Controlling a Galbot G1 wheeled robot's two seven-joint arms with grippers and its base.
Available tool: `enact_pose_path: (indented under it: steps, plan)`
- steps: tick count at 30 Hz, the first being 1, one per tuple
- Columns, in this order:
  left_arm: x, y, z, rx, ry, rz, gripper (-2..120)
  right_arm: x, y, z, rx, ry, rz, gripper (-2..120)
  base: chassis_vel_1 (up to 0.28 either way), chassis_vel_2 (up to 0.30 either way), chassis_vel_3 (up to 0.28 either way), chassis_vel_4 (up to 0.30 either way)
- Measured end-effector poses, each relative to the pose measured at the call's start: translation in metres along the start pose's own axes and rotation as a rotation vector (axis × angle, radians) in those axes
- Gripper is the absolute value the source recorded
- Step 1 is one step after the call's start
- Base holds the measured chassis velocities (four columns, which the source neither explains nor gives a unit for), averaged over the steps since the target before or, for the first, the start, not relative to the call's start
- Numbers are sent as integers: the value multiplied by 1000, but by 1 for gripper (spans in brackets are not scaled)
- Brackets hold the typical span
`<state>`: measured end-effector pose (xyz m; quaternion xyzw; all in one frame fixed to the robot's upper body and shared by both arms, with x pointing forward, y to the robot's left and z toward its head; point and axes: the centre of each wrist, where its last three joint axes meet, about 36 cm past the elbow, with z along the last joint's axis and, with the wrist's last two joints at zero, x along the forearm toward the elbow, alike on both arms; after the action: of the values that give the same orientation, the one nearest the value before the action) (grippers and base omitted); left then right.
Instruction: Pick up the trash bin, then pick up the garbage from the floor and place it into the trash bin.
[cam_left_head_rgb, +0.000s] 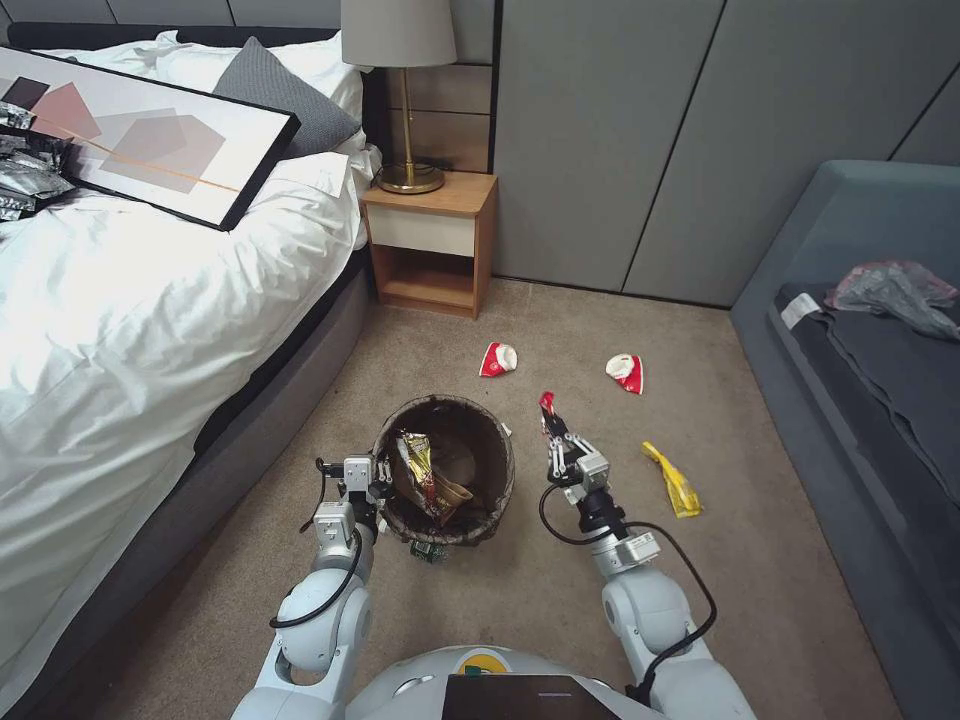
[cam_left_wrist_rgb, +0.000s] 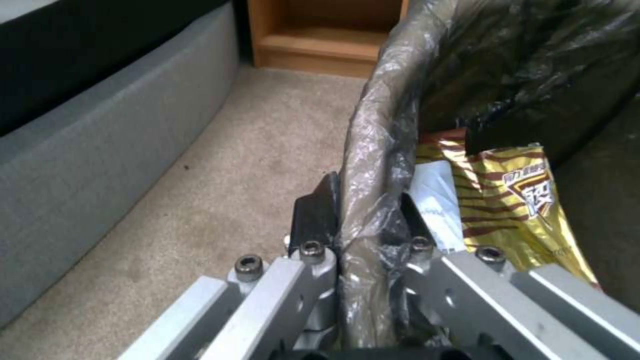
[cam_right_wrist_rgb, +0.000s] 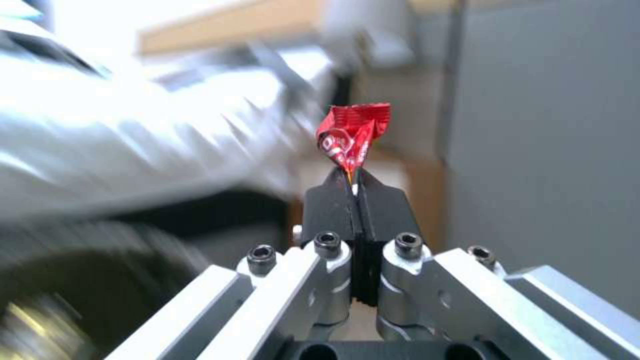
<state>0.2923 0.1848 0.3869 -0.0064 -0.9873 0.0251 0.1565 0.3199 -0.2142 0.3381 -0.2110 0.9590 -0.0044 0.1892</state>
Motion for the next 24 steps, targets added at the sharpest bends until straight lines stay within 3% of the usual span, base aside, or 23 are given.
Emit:
enact_pose_path:
  steps: [5, 6, 11, 16, 24]
  plan:
    - [0, -3, 2, 0, 9, 12, 5, -13, 9, -33, -38, -105, -158, 0, 0, 0, 0, 0]
    - [0, -3, 2, 0, 9, 12, 5, -13, 9, -33, -38, -105, -158, 0, 0, 0, 0, 0]
    - [1, -10, 4, -7, 21, 34, 5, -10, 31, -44, -147, -71, -420, 0, 0, 0, 0, 0]
    - [1, -12, 5, -9, 22, 39, 5, -5, 44, -28, -177, -7, -493, 0, 0, 0, 0, 0]
    - [1, -13, 5, -8, 24, 39, 5, 9, 62, 1, -202, 83, -516, 0, 0, 0, 0, 0]
